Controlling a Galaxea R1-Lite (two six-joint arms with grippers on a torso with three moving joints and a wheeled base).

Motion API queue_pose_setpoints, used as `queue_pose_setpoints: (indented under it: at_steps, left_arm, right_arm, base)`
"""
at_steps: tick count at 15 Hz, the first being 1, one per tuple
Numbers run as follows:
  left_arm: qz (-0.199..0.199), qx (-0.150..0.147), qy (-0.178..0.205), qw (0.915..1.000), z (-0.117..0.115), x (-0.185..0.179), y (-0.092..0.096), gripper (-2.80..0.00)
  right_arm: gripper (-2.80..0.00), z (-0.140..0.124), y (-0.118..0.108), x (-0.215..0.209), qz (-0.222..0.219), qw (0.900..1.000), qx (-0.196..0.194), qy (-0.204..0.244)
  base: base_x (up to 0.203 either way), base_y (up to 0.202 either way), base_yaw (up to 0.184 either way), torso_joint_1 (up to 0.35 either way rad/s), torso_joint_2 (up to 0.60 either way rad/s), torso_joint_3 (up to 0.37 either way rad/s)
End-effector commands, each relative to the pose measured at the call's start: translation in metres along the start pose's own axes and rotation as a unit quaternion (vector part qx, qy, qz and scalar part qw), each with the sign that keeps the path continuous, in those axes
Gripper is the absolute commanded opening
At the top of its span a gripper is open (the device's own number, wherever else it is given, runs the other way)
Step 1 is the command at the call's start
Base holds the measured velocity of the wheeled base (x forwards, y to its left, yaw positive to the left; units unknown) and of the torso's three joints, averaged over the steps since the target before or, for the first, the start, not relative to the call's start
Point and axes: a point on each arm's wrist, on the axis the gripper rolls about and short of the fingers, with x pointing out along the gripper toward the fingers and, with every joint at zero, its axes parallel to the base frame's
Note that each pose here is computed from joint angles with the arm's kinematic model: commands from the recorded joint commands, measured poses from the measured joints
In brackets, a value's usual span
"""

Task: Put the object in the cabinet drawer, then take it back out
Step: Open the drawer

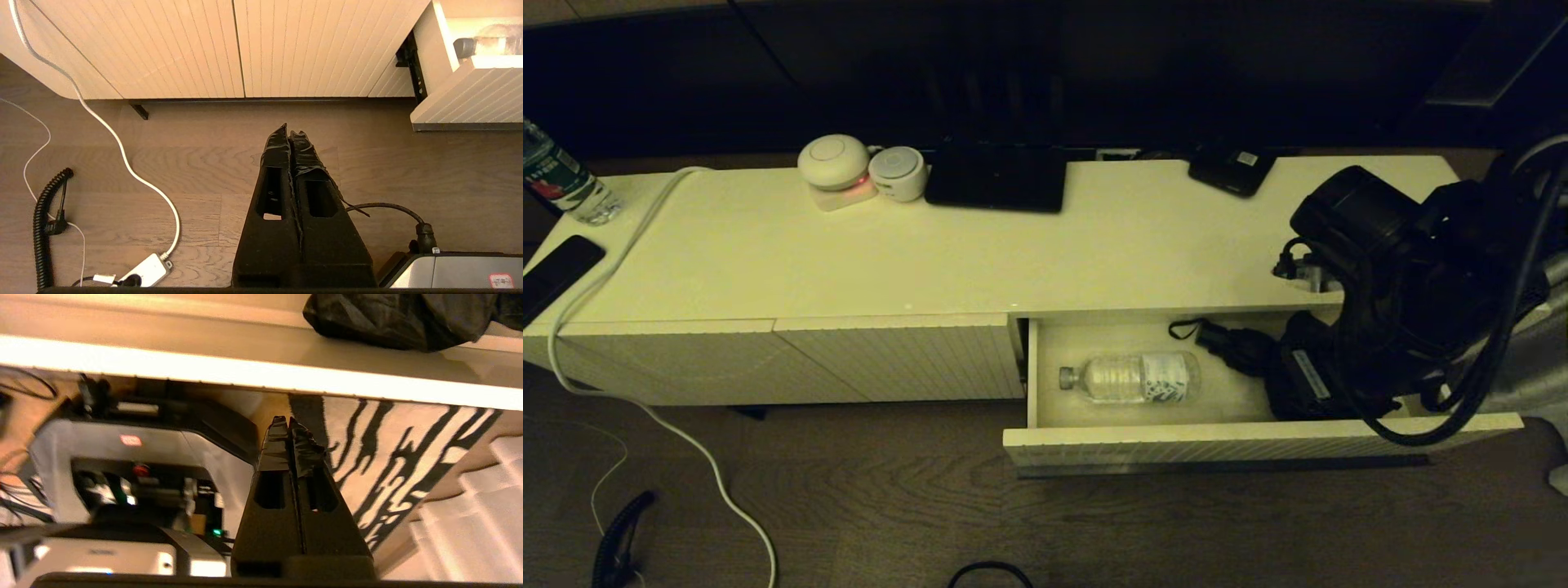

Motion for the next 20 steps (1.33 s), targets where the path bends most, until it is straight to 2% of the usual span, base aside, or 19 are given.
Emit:
queue_pose_setpoints:
  at_steps: [1,5,10,20]
  left_arm:
    - [0.0,0.0,0.0,1.0,0.0,0.0,0.0,-2.8]
    - [0.0,0.0,-0.001,1.0,0.0,0.0,0.0,-2.8]
    - [0.0,0.0,-0.001,1.0,0.0,0.0,0.0,-2.8]
    - [0.0,0.0,0.0,1.0,0.0,0.0,0.0,-2.8]
  right_arm:
    - [-2.8,0.006,0.006,0.016,-0.006,1.0,0.01,0.015]
    - [-2.8,0.025,0.016,0.044,-0.002,0.998,0.058,0.001]
    - [-2.8,0.031,0.019,0.059,-0.004,0.996,0.084,0.008]
    - [-2.8,0.041,0.01,0.071,-0.004,0.994,0.108,-0.012]
  base:
    - [0.0,0.0,0.0,0.0,0.0,0.0]
    - [0.0,0.0,0.0,0.0,0.0,0.0]
    - [0.0,0.0,0.0,0.0,0.0,0.0]
    - [0.0,0.0,0.0,0.0,0.0,0.0]
